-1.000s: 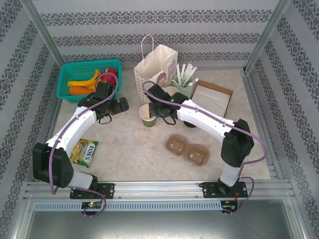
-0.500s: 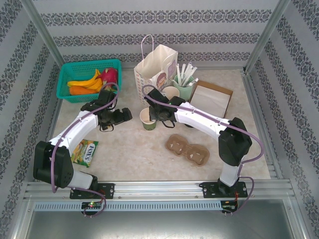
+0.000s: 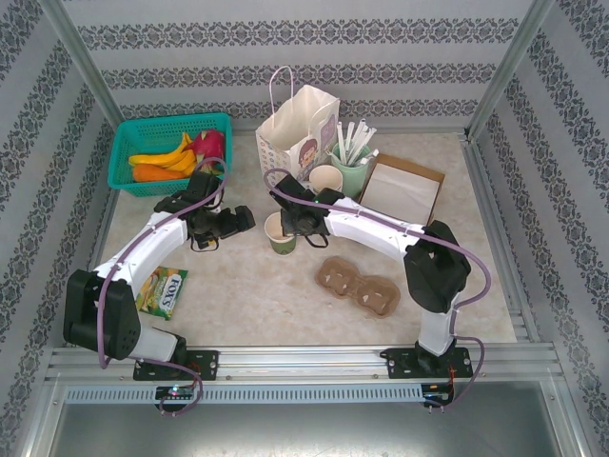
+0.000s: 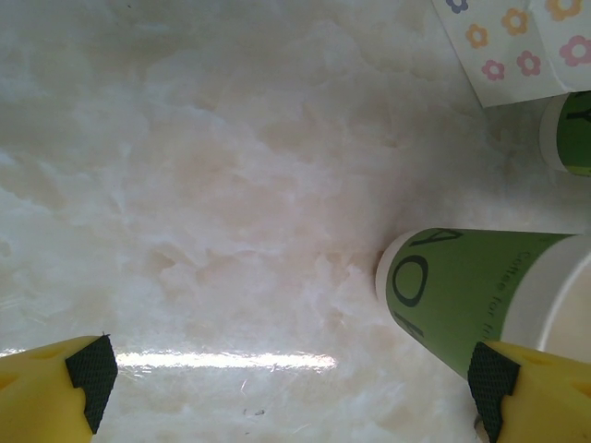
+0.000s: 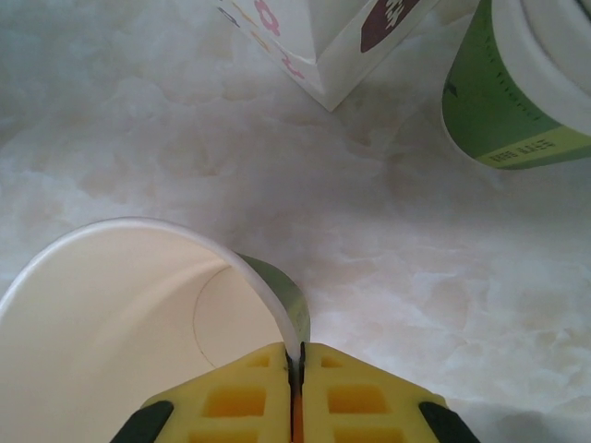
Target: Pack the takeout coffee
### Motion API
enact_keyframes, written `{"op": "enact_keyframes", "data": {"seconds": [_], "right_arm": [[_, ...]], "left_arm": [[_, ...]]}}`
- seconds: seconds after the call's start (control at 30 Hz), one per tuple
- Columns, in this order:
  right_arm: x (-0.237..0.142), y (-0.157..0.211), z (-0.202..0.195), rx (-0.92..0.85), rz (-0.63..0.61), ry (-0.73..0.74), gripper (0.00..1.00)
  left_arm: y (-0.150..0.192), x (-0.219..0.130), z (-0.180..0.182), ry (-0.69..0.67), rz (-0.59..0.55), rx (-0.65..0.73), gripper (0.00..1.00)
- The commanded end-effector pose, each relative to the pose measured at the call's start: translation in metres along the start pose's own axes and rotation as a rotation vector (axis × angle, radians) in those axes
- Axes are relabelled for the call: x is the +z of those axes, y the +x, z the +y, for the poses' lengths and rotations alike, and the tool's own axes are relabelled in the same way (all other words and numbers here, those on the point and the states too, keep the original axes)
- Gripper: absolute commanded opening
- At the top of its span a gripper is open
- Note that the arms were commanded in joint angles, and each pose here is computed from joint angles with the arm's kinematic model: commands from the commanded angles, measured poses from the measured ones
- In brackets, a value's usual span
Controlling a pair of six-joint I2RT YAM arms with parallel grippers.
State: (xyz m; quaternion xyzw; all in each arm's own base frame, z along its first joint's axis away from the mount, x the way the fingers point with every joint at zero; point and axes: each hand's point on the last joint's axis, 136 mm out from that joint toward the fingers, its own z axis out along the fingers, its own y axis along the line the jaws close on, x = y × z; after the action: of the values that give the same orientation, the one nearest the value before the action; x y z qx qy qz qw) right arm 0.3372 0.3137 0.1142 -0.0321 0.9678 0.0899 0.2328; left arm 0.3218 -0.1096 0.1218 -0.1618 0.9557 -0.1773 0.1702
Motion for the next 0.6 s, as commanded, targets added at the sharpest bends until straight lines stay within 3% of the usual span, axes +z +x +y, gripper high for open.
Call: {"op": "enact_keyframes", "data": {"seconds": [0.0, 0.1, 0.2, 0.43, 0.57], "right_arm": [[0.002, -0.001, 0.003, 0.001, -0.010, 0.022, 0.11], [0.001, -0.002, 0.004, 0.001, -0.009, 0.022, 0.16], [-0.005, -0.006, 0.005, 0.000, -0.023, 0.013, 0.30], [-0.045, -0.021, -0.005, 0.013, -0.088, -0.007, 0.48], [-0.066, -0.023, -0.033, 0.038, -0.134, 0.021, 0.70]], "left_arm": [[-0.001, 0.002, 0.000, 0.011, -0.003, 0.009, 1.00], [-0.001, 0.002, -0.001, 0.019, 0.000, 0.010, 1.00], [-0.001, 0.001, -0.004, 0.034, -0.001, 0.015, 1.00], [-0.007, -0.009, -0.025, 0.143, -0.036, 0.050, 1.00], [-0.012, -0.016, -0.033, 0.187, -0.074, 0.065, 1.00]]}}
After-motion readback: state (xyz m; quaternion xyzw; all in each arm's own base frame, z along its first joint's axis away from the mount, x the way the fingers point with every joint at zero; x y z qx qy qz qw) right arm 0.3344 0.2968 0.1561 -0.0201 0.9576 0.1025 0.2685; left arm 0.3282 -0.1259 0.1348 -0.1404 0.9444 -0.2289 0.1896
